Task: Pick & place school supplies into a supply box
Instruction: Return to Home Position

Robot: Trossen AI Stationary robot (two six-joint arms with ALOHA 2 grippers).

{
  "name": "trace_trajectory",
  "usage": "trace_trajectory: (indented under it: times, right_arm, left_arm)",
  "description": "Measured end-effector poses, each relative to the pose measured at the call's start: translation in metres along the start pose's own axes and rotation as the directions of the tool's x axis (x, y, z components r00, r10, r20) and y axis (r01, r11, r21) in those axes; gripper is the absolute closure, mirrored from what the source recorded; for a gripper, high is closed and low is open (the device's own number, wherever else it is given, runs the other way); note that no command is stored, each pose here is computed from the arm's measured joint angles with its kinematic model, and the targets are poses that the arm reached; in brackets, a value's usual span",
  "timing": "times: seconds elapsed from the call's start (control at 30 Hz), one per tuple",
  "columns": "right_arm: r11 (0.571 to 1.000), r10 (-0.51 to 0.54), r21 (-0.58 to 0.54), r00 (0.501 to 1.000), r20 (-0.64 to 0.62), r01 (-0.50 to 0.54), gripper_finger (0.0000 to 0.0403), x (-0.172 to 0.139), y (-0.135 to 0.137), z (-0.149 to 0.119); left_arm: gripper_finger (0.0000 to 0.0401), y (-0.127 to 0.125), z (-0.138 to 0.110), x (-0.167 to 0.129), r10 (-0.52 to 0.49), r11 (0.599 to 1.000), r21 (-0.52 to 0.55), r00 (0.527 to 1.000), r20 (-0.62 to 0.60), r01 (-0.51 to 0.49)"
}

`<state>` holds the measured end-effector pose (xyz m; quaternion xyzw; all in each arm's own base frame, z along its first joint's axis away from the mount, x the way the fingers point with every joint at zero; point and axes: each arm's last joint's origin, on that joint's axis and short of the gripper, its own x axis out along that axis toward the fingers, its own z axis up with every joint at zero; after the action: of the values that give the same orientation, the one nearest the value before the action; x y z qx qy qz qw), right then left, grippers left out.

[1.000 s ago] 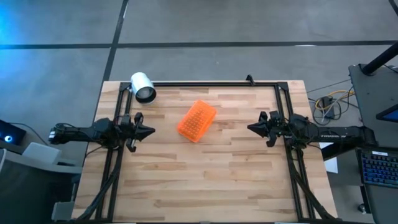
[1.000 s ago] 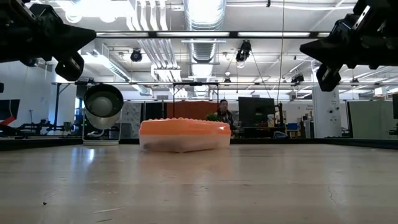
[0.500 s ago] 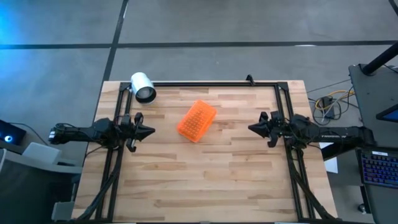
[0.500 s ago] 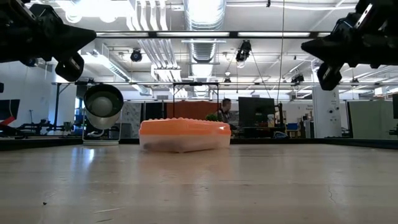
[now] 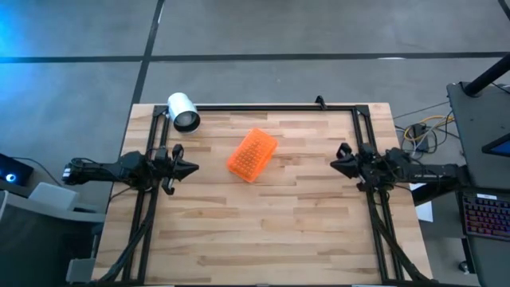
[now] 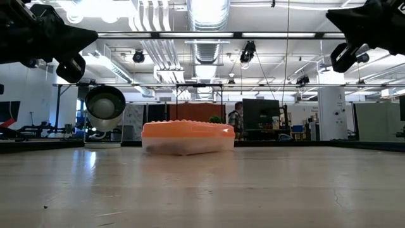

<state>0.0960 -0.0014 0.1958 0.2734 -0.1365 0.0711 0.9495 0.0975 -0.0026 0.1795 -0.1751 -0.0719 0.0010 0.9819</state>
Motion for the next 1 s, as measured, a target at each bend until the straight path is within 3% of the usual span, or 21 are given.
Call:
trace_trajectory:
  times: [1.0]
  right_arm:
    - [1.000,0.029,-0.007,0.999,0.044,-0.029,0.0394,-0.0037,0.0032,0.0042]
  left_arm:
    - [0.0401,0.0000,-0.0001,0.0000,0.000,1.000,0.000,1.000,-0.001,0.000]
